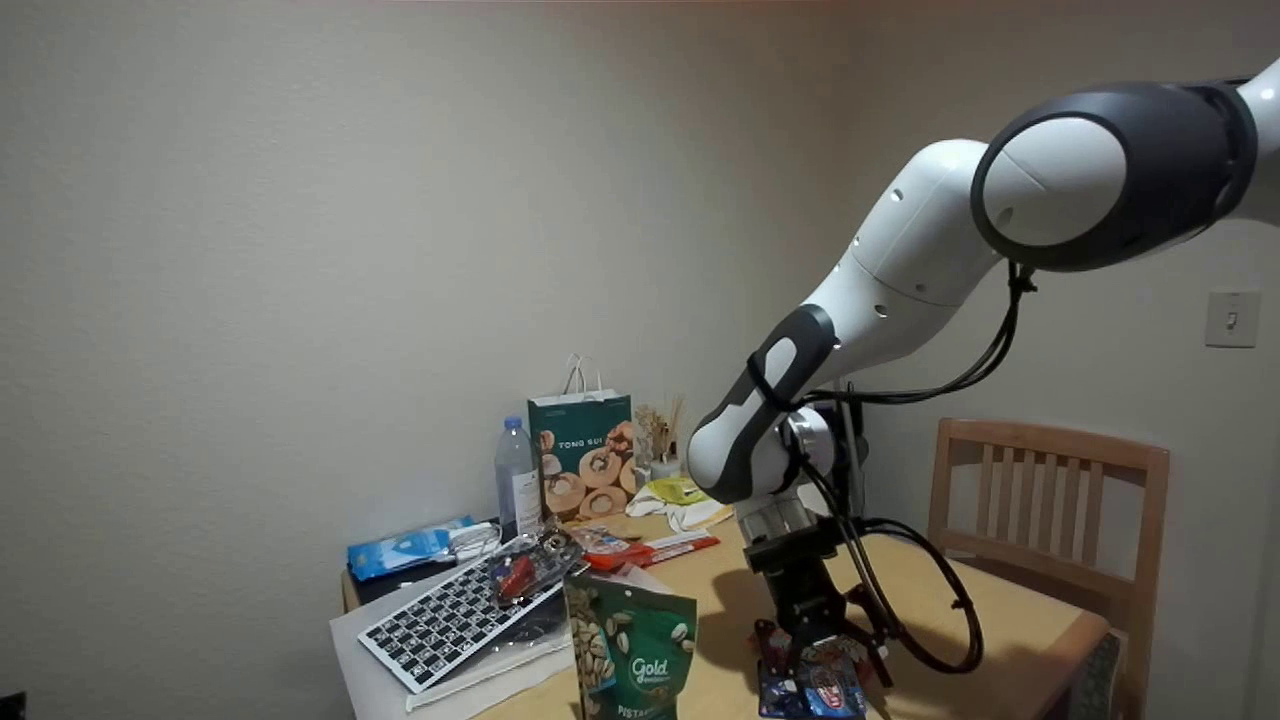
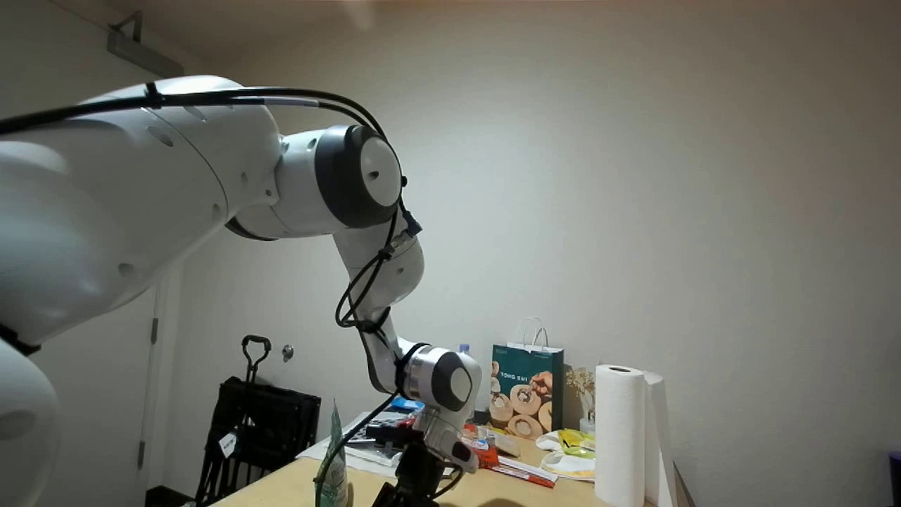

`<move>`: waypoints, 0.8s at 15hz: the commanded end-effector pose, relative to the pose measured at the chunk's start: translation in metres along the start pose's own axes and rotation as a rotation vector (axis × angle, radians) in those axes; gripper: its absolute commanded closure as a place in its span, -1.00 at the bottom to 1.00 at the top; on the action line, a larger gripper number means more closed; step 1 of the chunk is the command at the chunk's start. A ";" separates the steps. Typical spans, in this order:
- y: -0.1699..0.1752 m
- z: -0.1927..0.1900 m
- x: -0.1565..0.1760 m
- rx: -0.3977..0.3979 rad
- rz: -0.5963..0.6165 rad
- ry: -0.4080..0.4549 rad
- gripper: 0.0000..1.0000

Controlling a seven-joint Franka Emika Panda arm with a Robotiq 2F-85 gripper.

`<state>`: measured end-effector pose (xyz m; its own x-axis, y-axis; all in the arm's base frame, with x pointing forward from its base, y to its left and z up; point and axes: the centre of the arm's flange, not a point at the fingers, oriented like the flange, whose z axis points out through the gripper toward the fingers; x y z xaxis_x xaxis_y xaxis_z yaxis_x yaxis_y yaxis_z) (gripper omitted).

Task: Move the blue pack

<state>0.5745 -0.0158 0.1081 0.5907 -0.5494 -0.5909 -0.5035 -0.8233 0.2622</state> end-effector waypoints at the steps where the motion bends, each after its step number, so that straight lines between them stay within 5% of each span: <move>1: 0.023 0.012 -0.006 0.132 0.022 0.100 -1.00; 2: 0.004 0.008 0.004 0.054 0.017 0.057 -1.00; 4: 0.009 0.010 0.009 0.080 0.029 0.092 -1.00; 7: 0.002 0.003 0.018 0.169 0.079 0.287 -1.00; 11: -0.007 -0.004 0.023 0.225 0.041 0.371 -1.00; 12: -0.008 -0.004 0.024 0.228 0.040 0.379 -0.50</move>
<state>0.5975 -0.0239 0.1015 0.7266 -0.6143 -0.3079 -0.6127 -0.7820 0.1144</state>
